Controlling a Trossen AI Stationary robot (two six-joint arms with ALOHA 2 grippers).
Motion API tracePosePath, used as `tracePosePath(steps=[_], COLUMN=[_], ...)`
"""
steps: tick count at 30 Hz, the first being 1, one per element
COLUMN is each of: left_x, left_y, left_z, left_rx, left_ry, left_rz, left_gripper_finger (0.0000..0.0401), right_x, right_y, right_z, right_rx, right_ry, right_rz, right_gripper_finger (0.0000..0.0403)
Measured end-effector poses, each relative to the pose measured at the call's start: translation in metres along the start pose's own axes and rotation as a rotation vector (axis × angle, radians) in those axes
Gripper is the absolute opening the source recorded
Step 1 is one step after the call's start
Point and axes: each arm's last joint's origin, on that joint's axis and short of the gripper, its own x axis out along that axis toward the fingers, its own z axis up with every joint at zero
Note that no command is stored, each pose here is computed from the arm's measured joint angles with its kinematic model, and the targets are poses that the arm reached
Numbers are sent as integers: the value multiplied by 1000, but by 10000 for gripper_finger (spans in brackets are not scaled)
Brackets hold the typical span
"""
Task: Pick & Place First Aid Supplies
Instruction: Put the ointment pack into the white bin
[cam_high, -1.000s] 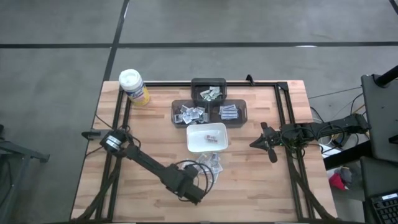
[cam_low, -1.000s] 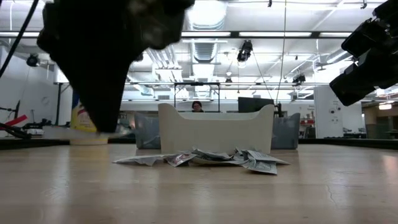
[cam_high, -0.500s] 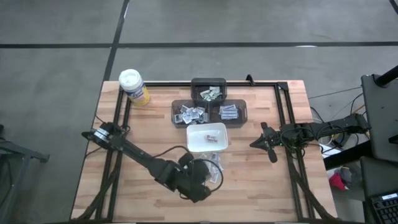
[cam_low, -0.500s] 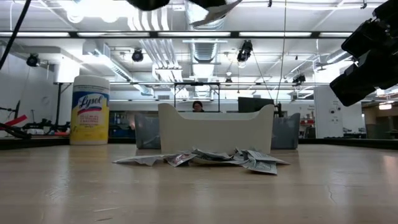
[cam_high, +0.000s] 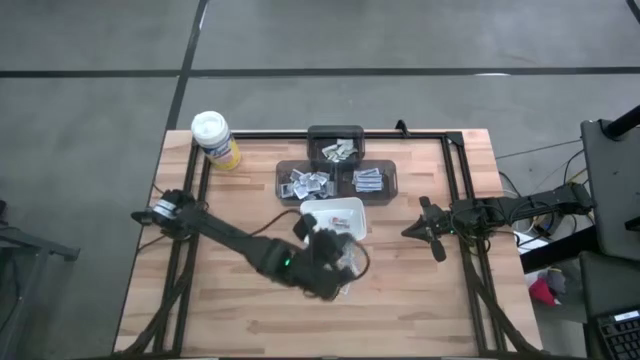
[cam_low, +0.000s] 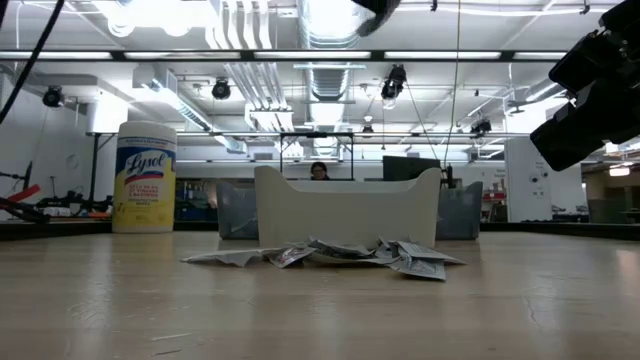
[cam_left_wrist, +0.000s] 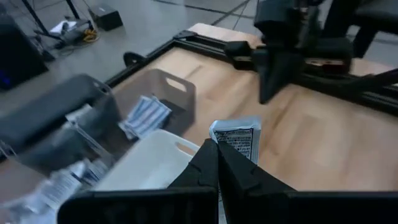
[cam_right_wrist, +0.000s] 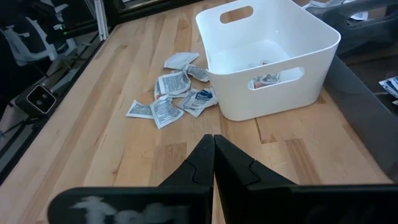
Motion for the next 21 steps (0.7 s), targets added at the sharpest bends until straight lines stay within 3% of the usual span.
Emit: tracePosePath(steps=[8,21], left_x=[43,89], left_y=[34,91], left_z=[21,26], left_rx=[168,384], left_ry=[157,431], left_rz=[-30,-86], left_gripper_finger=[0,0], right_x=[0,0], right_y=[0,0], right_z=[0,0], right_rx=[0,1], right_ry=[-1,-1], right_rz=[0,0], right_gripper_finger=[8,8])
